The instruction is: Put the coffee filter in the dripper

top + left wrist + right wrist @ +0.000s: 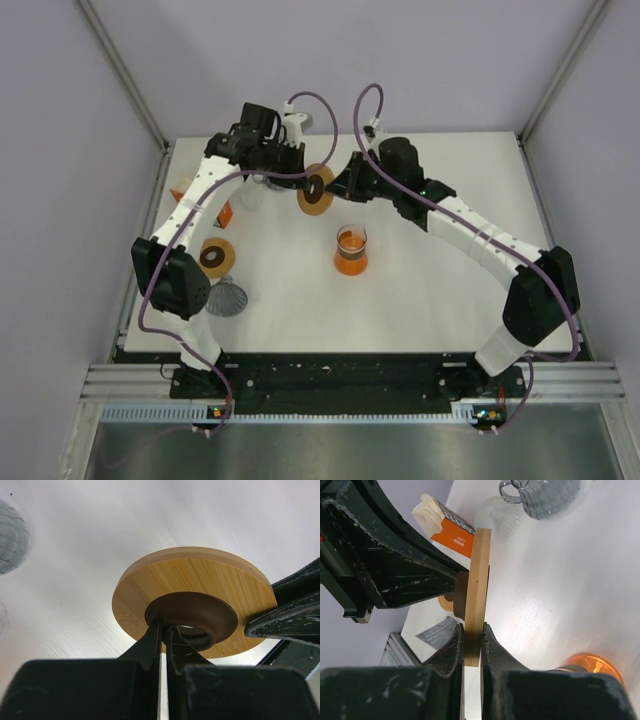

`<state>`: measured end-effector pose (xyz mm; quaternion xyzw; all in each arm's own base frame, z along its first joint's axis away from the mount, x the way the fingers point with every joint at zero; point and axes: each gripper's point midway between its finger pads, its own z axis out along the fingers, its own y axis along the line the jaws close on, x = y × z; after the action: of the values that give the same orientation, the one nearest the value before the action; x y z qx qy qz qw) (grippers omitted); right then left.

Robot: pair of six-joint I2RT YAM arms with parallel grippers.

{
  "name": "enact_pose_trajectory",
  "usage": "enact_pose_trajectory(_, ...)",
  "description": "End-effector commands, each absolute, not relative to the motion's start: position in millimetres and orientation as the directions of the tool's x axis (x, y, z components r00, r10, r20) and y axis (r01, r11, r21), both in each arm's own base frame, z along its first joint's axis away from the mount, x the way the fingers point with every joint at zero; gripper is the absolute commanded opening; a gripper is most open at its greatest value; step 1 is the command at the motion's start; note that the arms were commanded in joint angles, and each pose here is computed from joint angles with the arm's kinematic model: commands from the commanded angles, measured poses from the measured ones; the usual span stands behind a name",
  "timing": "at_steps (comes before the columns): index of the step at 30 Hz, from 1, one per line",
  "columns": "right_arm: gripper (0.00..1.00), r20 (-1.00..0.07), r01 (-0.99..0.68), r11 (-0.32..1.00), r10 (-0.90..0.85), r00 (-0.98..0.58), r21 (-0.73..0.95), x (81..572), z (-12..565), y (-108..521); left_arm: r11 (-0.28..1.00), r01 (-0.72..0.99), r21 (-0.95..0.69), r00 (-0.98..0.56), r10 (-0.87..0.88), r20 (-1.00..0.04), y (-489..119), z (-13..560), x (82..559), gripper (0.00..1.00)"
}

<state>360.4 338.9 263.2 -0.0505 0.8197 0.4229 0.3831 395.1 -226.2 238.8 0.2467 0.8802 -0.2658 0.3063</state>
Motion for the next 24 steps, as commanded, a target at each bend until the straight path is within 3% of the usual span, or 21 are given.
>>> enact_pose_trajectory(1, 0.0, -0.788, -0.546, 0.612, 0.225, -0.573, 0.572, 362.3, 307.9, 344.7, 0.681, 0.657, -0.322, -0.614, 0.237, -0.753, -235.2, 281.7, 385.0, 0.0)
enact_pose_trajectory(3, 0.0, -0.851, -0.601, 0.633, 0.192, -0.489, 0.488, 362.8, 322.6, 336.9, 0.667, 0.671, -0.325, -0.604, 0.238, -0.76, -235.3, 292.2, 381.1, 0.19)
enact_pose_trajectory(4, 0.0, -0.88, -0.619, 0.651, 0.175, -0.441, 0.439, 363.2, 330.9, 330.9, 0.663, 0.674, -0.325, -0.596, 0.228, -0.77, -233.9, 302.7, 380.8, 0.38)
enact_pose_trajectory(5, 0.0, -0.913, -0.634, 0.678, 0.144, -0.383, 0.373, 365.0, 337.4, 323.3, 0.659, 0.671, -0.339, -0.599, 0.211, -0.773, -231.5, 309.8, 380.7, 0.48)
enact_pose_trajectory(8, 0.0, -0.986, -0.622, 0.773, 0.026, -0.163, 0.123, 368.2, 361.9, 293.5, 0.637, 0.645, -0.423, -0.612, 0.098, -0.785, -220.8, 345.3, 380.1, 0.63)
enact_pose_trajectory(10, 0.0, -0.994, -0.584, 0.807, -0.105, 0.013, -0.093, 365.4, 377.8, 275.5, 0.615, 0.625, -0.481, -0.621, 0.018, -0.784, -211.3, 367.4, 380.6, 0.68)
enact_pose_trajectory(11, 0.0, -0.98, -0.568, 0.799, -0.168, 0.103, -0.197, 359.5, 385.9, 271.4, 0.601, 0.62, -0.504, -0.626, -0.009, -0.78, -209.3, 375.1, 379.0, 0.76)
enact_pose_trajectory(14, 0.0, -0.856, -0.453, 0.731, -0.378, 0.354, -0.51, 336.9, 391.2, 270.1, 0.56, 0.632, -0.535, -0.624, -0.042, -0.78, -209.2, 392.1, 369.9, 0.85)
enact_pose_trajectory(17, 0.0, -0.602, -0.189, 0.597, -0.634, 0.485, -0.78, 318.2, 383.0, 265.5, 0.5, 0.63, -0.594, -0.65, -0.079, -0.756, -216.4, 404.1, 360.1, 0.94)
enact_pose_trajectory(20, 0.0, -0.417, 0.039, 0.502, -0.758, 0.502, -0.864, 306.1, 382.3, 255.5, 0.466, 0.616, -0.636, -0.679, -0.097, -0.728, -221.8, 405.7, 355.8, 0.99)
enact_pose_trajectory(24, 0.0, -0.334, 0.105, 0.454, -0.776, 0.535, -0.885, 288.7, 385.2, 268.5, 0.444, 0.573, -0.689, -0.734, -0.095, -0.672, -232.0, 384.9, 352.9, 0.99)
